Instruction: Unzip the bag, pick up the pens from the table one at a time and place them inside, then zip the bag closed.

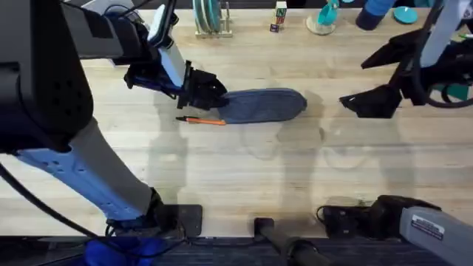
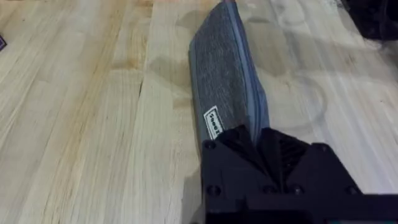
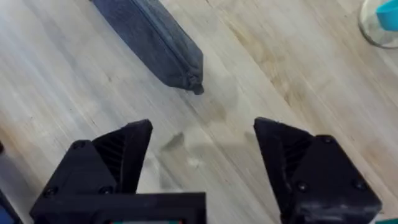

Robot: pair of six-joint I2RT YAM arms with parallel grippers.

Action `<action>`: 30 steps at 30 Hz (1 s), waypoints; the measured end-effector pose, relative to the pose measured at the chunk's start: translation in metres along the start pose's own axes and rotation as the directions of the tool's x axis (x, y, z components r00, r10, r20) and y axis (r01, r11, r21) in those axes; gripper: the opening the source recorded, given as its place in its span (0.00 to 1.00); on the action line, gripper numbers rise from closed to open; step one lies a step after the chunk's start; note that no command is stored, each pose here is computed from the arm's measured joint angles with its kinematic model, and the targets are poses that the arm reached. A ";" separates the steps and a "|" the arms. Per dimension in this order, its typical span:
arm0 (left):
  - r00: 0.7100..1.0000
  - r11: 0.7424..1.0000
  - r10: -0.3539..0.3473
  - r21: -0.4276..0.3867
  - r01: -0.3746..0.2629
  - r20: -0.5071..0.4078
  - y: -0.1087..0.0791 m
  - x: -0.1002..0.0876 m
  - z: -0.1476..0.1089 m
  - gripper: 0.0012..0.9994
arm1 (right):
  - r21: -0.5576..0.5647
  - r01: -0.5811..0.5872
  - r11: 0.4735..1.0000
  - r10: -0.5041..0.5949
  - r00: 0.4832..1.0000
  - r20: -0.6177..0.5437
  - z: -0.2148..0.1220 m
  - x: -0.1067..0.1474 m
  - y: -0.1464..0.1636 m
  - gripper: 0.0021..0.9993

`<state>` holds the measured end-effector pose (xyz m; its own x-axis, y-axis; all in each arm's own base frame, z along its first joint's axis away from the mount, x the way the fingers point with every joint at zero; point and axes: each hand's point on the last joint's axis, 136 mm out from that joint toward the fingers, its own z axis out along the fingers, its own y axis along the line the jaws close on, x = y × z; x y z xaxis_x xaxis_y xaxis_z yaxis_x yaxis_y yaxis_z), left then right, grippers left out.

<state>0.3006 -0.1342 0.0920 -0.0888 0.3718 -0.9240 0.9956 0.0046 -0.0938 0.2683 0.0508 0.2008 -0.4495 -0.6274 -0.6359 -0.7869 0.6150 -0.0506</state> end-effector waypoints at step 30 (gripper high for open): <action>1.000 1.000 0.004 -0.001 -0.004 -0.001 0.000 0.000 0.000 0.04 | -0.157 -0.154 0.975 0.173 0.978 0.113 0.052 0.018 -0.050 0.98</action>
<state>0.3010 -0.1342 0.0917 -0.0853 0.3728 -0.9240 0.9959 0.0044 -0.0901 0.3216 0.0331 0.1518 -0.5282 -0.4535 -0.7178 -0.7646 0.6217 0.1699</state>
